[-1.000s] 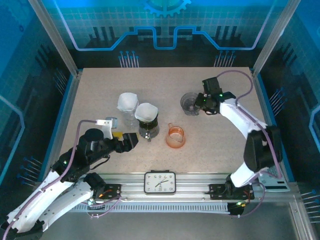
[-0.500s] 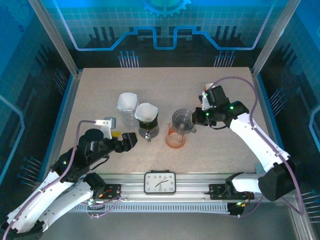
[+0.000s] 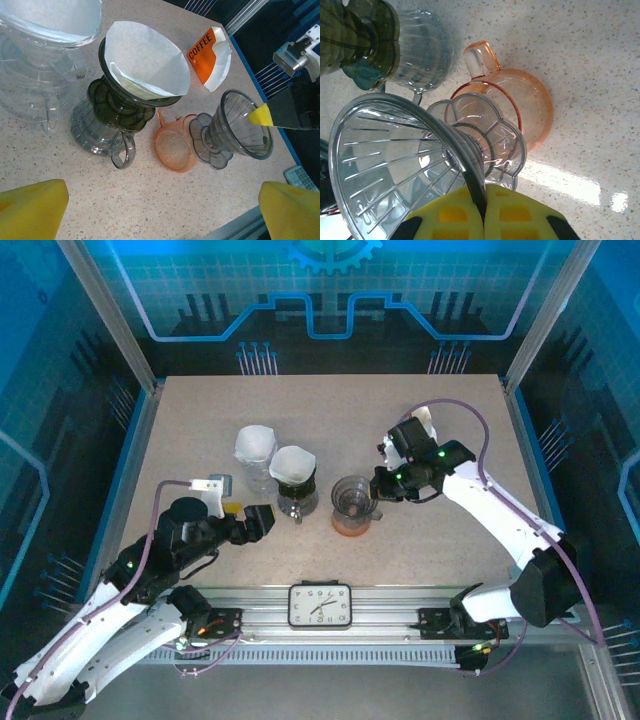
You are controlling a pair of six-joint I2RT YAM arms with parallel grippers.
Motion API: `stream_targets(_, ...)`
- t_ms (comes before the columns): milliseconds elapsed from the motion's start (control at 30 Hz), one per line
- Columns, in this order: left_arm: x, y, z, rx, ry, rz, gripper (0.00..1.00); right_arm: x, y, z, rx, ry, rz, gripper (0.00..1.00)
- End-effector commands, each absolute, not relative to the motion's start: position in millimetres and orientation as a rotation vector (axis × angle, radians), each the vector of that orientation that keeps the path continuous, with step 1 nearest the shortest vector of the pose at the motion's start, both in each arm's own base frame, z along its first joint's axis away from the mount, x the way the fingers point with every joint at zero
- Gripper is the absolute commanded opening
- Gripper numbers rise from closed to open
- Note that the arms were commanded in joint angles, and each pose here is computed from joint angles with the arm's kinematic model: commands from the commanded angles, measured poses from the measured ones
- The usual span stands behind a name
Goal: Place the coffee filter in the dripper
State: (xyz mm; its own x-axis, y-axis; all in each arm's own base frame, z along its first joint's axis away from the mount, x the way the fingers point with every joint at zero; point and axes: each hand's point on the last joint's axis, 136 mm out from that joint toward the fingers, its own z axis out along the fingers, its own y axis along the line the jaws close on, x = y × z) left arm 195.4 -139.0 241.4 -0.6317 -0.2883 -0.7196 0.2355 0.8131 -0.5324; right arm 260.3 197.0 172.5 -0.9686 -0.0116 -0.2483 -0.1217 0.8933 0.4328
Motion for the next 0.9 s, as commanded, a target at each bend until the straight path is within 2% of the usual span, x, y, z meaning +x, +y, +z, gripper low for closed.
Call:
stream_targets(0,198,-135,241,-0.043,2.11,-0.736,0.99,272,204,184,-0.142,2.769,0.668,0.0)
stream_targets(333,198,-135,238,-0.045,2.116,-0.733,0.99,276,203,169,-0.139,2.796,0.633,0.01)
stream_targets(533,198,-134,238,-0.045,2.117,-0.73,0.99,273,203,165,-0.122,2.801,0.646,0.18)
stream_targets(667,198,-135,238,-0.045,2.115,-0.735,0.99,273,198,167,-0.106,2.794,0.614,0.46)
stream_targets(733,198,-135,238,-0.046,2.114,-0.737,0.99,274,196,171,-0.101,2.779,0.605,0.52)
stream_targets(867,198,-135,238,-0.046,2.115,-0.74,0.99,283,182,187,-0.06,2.714,0.565,0.57)
